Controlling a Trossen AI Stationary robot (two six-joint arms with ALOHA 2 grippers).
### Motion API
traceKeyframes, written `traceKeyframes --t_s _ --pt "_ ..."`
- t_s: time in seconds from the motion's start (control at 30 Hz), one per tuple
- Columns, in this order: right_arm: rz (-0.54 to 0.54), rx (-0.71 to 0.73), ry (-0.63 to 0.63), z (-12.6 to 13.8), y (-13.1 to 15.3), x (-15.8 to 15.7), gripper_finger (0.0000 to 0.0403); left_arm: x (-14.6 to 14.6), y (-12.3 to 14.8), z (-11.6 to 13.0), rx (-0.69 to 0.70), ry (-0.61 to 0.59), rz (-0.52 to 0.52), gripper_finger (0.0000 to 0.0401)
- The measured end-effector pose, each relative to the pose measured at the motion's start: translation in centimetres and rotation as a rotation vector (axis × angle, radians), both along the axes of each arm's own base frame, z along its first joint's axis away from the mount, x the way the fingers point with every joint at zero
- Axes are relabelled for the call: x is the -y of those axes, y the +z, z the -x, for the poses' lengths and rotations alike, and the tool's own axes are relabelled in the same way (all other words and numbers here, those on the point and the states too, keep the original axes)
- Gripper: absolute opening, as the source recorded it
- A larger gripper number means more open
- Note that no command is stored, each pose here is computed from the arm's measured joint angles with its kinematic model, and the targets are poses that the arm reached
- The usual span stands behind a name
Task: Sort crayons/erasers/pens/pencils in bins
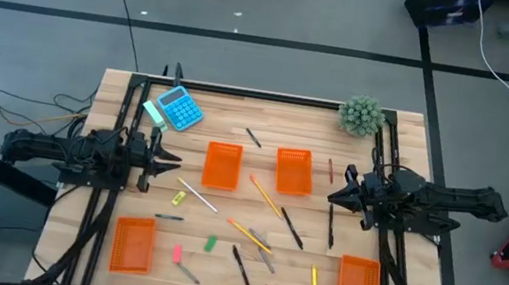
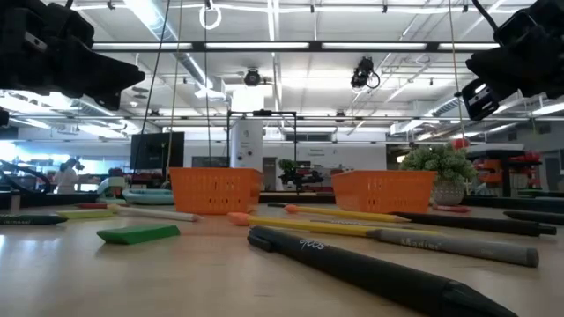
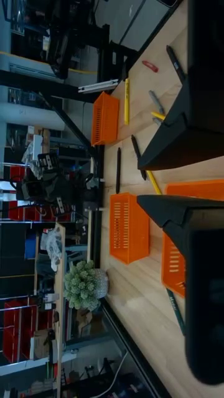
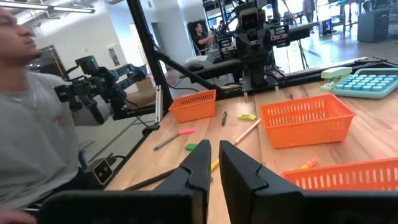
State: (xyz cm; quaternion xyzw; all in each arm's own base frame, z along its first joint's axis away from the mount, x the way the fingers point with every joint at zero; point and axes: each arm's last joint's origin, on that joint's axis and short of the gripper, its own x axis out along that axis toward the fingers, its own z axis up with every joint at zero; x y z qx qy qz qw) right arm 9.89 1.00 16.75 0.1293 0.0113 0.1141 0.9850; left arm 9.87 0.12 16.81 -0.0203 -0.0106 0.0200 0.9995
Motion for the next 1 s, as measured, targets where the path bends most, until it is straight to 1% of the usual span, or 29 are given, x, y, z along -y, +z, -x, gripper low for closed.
traceKeyframes --t_s 0.27,0.4,0.63,0.67,0.7,0.8,0.87,0.93,1.0 --pt "0.0 -0.001 0.003 0.0 -0.01 -0.01 0.0039 0.0 0.0 0.0 0.0 0.0 0.0 0.009" --pt "-0.007 0.002 0.068 0.12 0.37 -0.19 0.0039 0.0 0.01 0.0 0.0 0.0 0.0 0.0085" --pt "-0.004 0.003 0.061 0.12 0.42 -0.17 0.0039 0.0 0.0 0.0 0.0 0.0 0.0 0.0087" --pt "-0.003 0.003 0.061 0.12 0.41 -0.17 0.0039 0.0 0.01 0.0 0.0 0.001 -0.023 0.0088" --pt "-0.001 -0.002 0.061 0.12 0.36 -0.17 0.0039 -0.01 0.05 0.0 0.002 0.004 -0.082 0.0089" --pt "0.036 -0.018 0.059 0.11 0.13 -0.16 0.0039 -0.04 0.15 0.01 0.001 0.016 -0.313 0.0091" --pt "0.046 -0.018 0.06 0.1 0.11 -0.16 0.0039 -0.04 0.14 0.0 -0.005 0.02 -0.439 0.0091" --pt "0.042 -0.019 0.06 0.1 0.11 -0.16 0.0039 -0.04 0.13 0.0 -0.01 0.021 -0.519 0.009" --pt "0.031 -0.022 0.06 0.1 0.11 -0.16 0.0039 -0.04 0.14 0.01 -0.01 0.022 -0.55 0.0088"
